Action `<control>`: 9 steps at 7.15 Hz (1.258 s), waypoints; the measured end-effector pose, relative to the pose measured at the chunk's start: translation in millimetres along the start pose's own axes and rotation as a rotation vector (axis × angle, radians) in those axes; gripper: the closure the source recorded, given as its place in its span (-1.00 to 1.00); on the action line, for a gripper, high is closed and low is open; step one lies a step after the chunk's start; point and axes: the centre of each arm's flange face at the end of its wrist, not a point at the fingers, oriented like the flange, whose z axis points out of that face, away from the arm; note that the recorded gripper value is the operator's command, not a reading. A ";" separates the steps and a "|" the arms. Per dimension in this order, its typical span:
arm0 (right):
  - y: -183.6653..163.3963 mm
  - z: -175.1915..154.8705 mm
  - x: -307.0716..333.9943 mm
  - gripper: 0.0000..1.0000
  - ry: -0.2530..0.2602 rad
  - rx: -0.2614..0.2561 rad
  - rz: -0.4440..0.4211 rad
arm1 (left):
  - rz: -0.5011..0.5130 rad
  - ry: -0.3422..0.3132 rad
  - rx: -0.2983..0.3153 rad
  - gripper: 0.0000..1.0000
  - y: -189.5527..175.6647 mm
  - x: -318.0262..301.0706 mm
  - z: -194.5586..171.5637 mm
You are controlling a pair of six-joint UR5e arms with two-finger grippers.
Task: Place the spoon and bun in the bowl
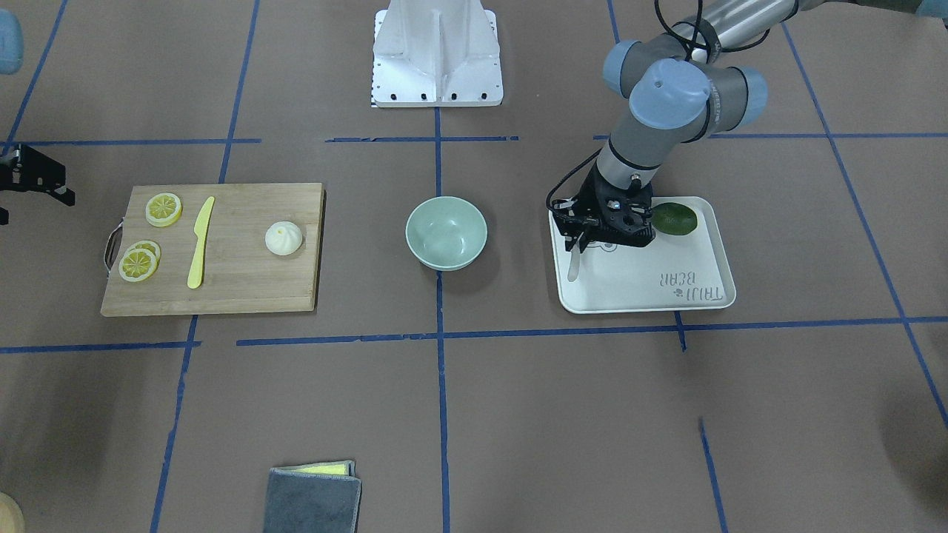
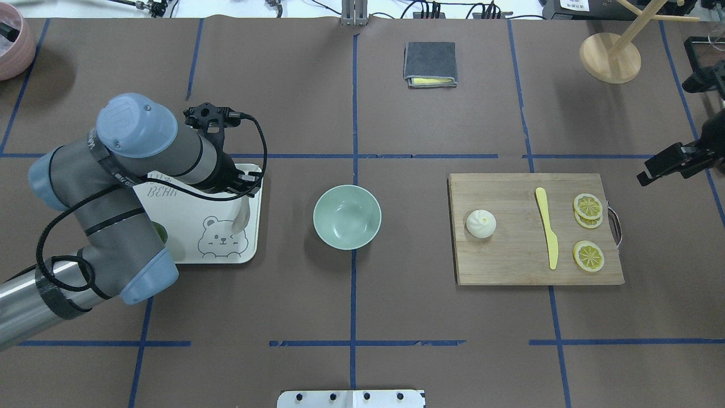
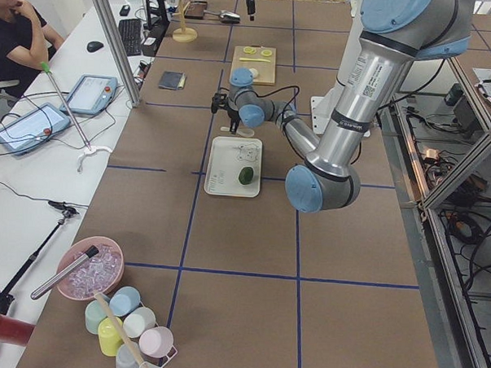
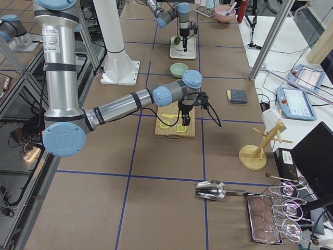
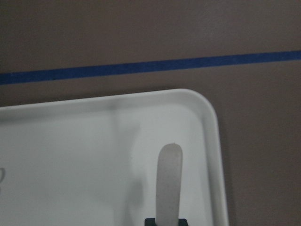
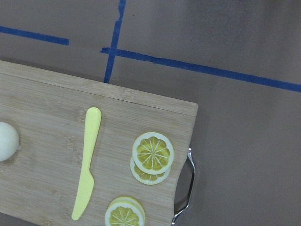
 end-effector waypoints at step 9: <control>14.0 94.7 -196.4 -1.00 -0.099 0.065 0.185 | -0.057 0.101 0.060 0.09 2.8 145.8 29.6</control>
